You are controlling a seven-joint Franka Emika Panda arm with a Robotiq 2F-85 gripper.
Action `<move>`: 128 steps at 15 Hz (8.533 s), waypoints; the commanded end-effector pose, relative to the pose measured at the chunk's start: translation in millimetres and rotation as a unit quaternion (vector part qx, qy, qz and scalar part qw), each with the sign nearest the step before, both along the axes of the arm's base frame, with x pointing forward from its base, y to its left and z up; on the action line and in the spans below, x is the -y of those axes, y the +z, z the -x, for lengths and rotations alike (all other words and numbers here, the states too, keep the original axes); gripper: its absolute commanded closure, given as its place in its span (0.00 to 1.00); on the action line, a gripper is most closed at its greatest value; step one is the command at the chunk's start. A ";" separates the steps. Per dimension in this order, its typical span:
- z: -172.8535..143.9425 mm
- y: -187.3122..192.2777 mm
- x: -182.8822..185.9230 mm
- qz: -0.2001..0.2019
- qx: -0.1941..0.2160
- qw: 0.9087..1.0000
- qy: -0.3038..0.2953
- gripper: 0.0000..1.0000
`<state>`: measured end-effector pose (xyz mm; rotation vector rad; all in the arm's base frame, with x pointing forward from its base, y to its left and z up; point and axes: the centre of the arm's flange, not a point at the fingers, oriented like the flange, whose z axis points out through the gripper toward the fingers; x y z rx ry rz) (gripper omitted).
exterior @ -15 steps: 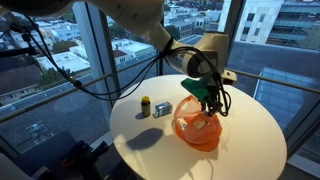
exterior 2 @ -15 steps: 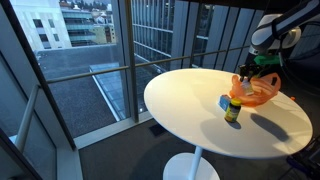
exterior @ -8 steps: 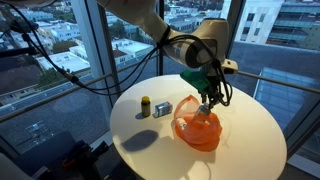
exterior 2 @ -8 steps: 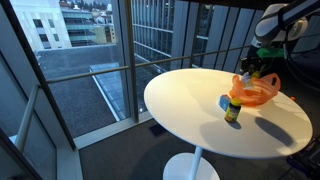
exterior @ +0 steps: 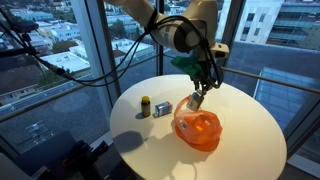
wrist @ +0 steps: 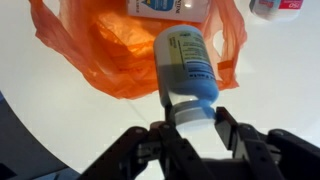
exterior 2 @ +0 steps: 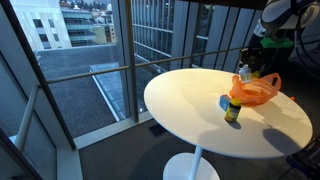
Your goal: Pick up the white medicine bottle from the orange plastic and put it on the table
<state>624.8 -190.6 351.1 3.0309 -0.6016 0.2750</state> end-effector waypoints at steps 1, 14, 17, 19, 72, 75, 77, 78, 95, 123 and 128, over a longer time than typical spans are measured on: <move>22.3 32.0 -31.4 0.002 0.020 0.999 0.028 0.80; 22.7 54.7 -128.8 -0.015 0.027 0.995 0.097 0.55; 22.5 52.1 -128.0 -0.015 0.024 0.995 0.097 0.55; 22.7 51.6 -125.5 -0.015 0.024 0.995 0.095 0.55; -9.6 -107.2 -198.6 -0.006 0.152 0.978 0.143 0.80; -9.0 -109.1 -198.0 -0.006 0.149 0.979 0.142 0.80; -8.4 -110.0 -197.9 -0.005 0.148 0.979 0.143 0.80; -8.2 -110.2 -197.9 -0.005 0.147 0.979 0.142 0.80; 5.1 -84.7 -195.7 -0.008 0.115 0.981 0.155 0.00; 100.5 61.5 -126.7 -0.016 -0.099 0.988 0.115 0.00; 108.1 78.5 -117.3 -0.017 -0.104 0.989 0.108 0.00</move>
